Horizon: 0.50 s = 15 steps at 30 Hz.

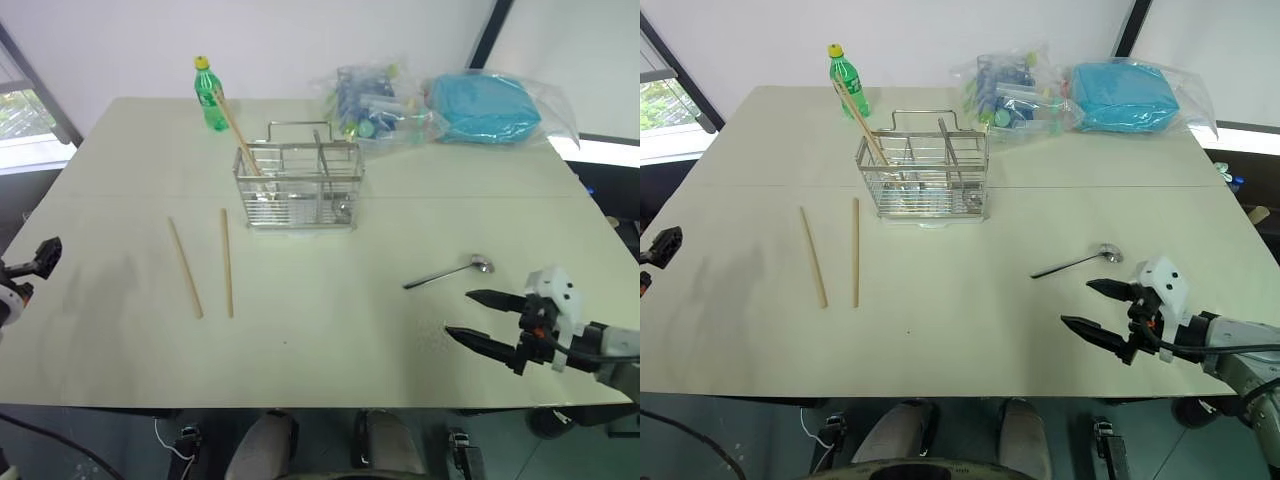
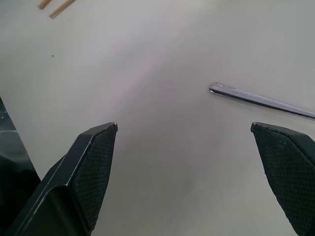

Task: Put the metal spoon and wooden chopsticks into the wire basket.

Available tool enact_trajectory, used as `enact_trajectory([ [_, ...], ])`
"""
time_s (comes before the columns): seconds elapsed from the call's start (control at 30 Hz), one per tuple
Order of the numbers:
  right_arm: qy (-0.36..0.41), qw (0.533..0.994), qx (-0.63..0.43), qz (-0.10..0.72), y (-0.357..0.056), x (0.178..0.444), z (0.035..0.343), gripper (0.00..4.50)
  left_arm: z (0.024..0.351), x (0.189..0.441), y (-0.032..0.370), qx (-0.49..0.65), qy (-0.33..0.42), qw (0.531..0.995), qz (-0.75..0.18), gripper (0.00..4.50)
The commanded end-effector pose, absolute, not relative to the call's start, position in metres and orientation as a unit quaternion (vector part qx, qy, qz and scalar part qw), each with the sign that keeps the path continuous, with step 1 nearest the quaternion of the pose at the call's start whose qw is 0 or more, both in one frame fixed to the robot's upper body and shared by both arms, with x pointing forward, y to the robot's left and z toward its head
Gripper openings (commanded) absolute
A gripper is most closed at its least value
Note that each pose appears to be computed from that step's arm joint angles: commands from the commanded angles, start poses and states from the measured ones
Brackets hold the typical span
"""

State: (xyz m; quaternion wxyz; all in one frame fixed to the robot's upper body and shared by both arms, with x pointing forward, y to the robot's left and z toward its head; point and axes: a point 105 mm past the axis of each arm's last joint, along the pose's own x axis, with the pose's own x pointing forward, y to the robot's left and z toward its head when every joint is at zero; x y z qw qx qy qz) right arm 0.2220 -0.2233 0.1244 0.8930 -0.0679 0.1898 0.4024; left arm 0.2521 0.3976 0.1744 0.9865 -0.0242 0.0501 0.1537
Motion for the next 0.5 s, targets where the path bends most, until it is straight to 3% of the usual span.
enact_trajectory([
  [0.03,0.17,0.896,-0.076,0.404,-0.222,0.225,0.13,4.5,0.194,0.249,0.397,-0.002,0.022,0.988,0.155,4.46],
  [0.5,0.152,0.897,-0.1,0.403,-0.234,0.235,0.126,4.5,0.2,0.252,0.396,-0.011,0.013,0.988,0.153,4.46],
])
